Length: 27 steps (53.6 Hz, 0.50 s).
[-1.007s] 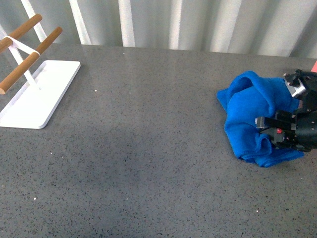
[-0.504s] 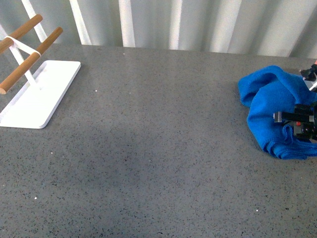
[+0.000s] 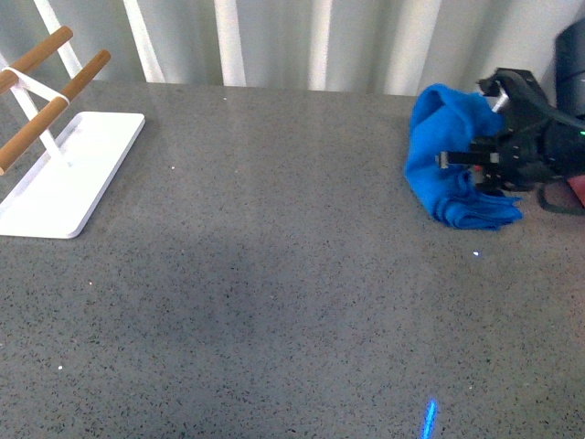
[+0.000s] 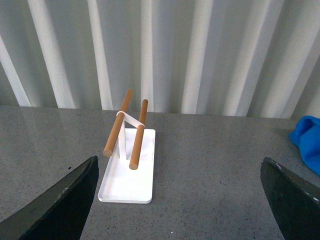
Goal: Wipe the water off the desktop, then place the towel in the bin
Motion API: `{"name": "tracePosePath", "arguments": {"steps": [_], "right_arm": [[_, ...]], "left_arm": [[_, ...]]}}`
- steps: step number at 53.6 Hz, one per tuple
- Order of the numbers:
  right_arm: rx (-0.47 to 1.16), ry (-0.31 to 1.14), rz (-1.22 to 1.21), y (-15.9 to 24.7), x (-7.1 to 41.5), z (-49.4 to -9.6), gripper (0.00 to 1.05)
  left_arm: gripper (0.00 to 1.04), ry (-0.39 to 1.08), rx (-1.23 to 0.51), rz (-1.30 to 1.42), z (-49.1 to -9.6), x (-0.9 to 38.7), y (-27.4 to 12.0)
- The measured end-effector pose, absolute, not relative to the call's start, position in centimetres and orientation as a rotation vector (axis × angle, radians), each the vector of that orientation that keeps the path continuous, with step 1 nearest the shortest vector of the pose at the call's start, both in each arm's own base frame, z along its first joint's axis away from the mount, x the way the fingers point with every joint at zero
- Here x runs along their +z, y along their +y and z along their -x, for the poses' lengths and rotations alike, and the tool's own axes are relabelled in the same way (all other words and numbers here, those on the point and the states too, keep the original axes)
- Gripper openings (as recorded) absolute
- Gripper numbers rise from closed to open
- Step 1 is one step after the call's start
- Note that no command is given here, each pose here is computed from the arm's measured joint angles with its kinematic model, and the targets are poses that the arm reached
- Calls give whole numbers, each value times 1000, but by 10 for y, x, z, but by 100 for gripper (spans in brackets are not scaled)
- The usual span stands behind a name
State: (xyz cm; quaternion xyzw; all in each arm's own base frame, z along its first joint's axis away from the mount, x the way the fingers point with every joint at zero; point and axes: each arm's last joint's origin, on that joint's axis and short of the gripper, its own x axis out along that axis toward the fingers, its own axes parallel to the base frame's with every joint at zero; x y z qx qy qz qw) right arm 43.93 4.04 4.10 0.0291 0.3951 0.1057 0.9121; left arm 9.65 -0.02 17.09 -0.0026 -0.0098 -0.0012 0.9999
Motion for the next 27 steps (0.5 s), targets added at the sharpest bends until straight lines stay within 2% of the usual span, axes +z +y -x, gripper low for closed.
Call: {"name": "tracePosePath", "arguments": {"steps": [5,13,27], "right_arm": [[322,819,-31,79,42,-450,3],[438,830,-2,116,42,-451,3],[656,819,1,168,39,-420,3]], "left_arm": [[98,-20,-2,5,-96,171,0],[98,-20,-2,5,-96,171,0],[98,-20,-2,5,-96,171,0]]}}
